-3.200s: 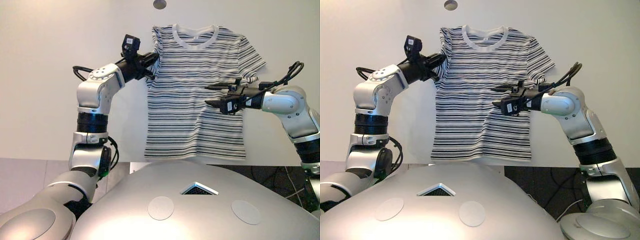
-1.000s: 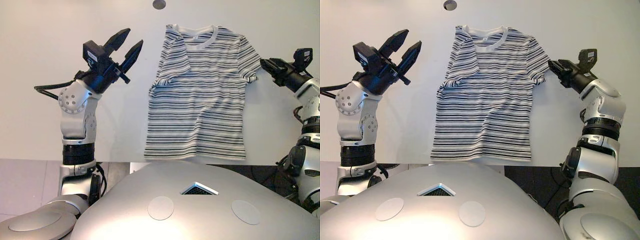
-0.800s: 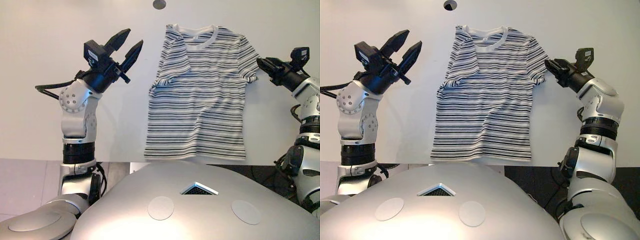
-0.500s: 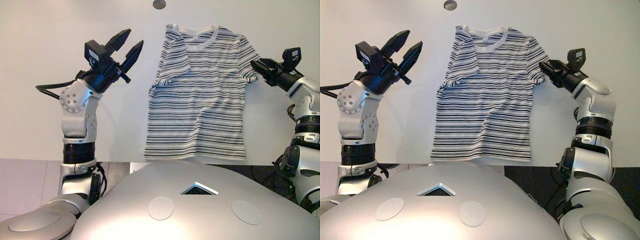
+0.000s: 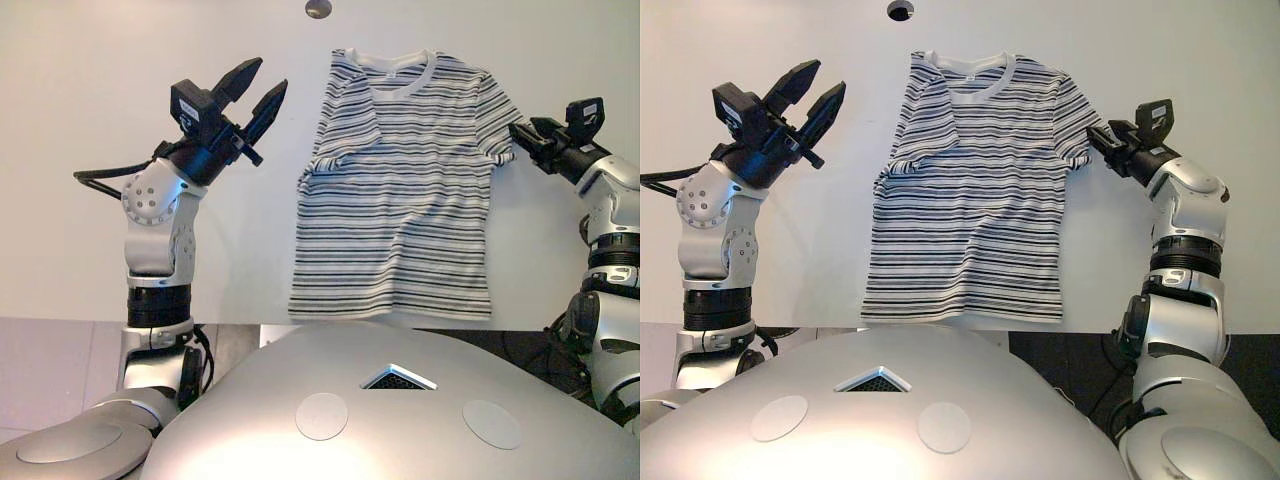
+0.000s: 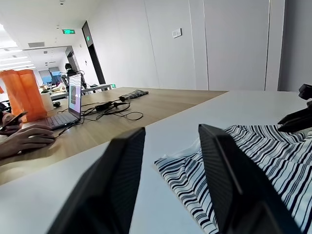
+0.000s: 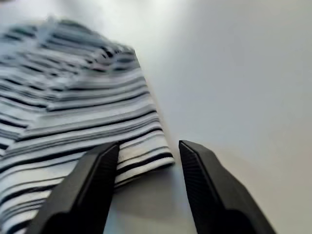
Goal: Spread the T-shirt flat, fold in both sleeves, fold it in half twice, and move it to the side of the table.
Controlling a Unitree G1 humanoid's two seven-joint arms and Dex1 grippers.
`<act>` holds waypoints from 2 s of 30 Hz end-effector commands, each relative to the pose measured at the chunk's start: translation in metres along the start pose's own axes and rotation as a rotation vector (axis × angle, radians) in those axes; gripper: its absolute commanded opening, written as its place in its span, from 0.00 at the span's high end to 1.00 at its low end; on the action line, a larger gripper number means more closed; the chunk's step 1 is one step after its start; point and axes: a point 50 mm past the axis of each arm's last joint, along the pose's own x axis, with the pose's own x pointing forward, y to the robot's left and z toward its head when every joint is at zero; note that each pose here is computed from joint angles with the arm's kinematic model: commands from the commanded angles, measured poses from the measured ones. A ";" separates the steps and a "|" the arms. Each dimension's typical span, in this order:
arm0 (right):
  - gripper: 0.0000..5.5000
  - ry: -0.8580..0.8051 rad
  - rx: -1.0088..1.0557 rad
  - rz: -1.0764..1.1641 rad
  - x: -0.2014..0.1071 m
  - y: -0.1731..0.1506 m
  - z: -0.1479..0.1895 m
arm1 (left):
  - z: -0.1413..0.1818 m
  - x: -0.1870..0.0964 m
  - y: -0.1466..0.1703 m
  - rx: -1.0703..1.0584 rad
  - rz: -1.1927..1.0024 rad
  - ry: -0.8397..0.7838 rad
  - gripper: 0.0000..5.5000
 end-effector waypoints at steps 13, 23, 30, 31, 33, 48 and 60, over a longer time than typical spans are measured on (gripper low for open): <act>0.67 0.088 -0.126 -0.051 0.002 -0.009 -0.009 | 0.003 -0.001 0.001 0.014 0.004 0.001 0.63; 0.99 0.027 -0.100 -0.048 0.005 -0.007 -0.001 | 0.003 0.001 0.001 0.016 0.001 -0.003 0.63; 1.00 -0.079 -0.122 -0.025 0.006 0.006 0.019 | 0.003 0.002 0.000 0.012 -0.003 -0.002 0.63; 1.00 -0.096 -0.138 -0.019 0.006 0.011 0.023 | 0.003 0.002 0.000 0.013 -0.005 -0.002 0.63; 1.00 -0.136 -0.142 -0.025 0.008 0.021 0.034 | 0.003 0.002 0.000 0.014 -0.005 -0.002 0.63; 1.00 -0.109 -0.435 0.016 0.026 0.079 0.050 | 0.001 0.005 -0.007 0.014 -0.023 -0.003 0.63; 0.93 -0.123 -0.583 0.109 0.027 0.115 0.048 | -0.002 0.006 -0.011 0.004 -0.025 0.000 0.63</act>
